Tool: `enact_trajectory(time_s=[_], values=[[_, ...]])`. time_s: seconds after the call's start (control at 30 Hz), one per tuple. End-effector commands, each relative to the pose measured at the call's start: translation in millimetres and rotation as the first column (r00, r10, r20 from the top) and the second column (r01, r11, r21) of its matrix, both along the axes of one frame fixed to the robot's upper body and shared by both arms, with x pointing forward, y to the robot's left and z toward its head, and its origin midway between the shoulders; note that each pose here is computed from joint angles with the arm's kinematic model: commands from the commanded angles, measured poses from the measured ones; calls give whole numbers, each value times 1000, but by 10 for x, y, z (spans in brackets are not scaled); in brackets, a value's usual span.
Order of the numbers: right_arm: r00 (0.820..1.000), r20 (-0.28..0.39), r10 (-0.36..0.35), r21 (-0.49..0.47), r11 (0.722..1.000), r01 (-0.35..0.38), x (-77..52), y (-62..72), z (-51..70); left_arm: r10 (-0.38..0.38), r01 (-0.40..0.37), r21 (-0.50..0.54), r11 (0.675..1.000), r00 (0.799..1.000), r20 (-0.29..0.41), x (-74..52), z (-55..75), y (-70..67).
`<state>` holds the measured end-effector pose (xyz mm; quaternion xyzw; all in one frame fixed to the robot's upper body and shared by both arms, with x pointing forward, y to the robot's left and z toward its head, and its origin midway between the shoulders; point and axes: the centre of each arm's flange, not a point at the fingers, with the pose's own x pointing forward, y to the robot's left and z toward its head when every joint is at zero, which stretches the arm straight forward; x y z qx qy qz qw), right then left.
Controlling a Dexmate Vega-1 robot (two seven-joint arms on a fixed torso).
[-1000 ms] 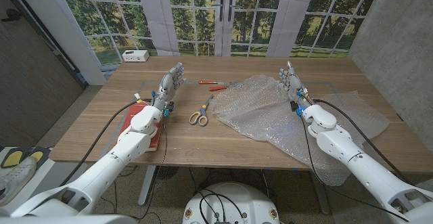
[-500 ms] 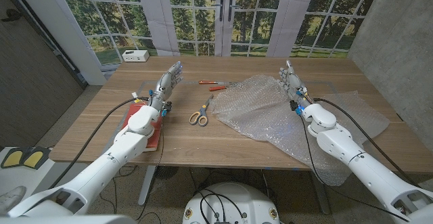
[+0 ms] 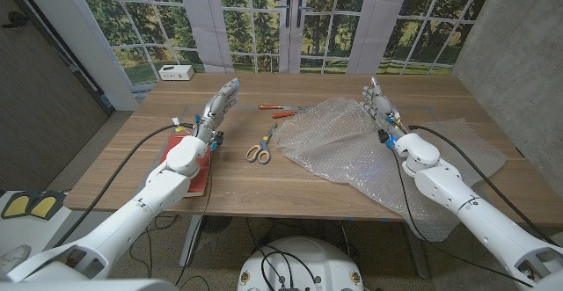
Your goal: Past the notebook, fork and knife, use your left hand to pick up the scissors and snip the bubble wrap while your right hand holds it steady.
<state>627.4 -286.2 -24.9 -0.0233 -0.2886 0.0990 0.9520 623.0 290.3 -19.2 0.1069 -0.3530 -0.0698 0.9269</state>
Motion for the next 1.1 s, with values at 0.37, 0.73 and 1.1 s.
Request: enact_trajectory(time_s=[0.37,0.73,1.1], values=[[999,49,-12,-46,999,14,-40,-44,100,91,-88,-38,995,994,68,-89,-75,-108],[998,66,-19,-44,999,22,-19,-110,101,129,-132,28,991,986,104,-175,-20,-119],[997,61,-38,-52,998,41,-64,-227,98,137,-142,43,989,985,107,-271,76,-190]])
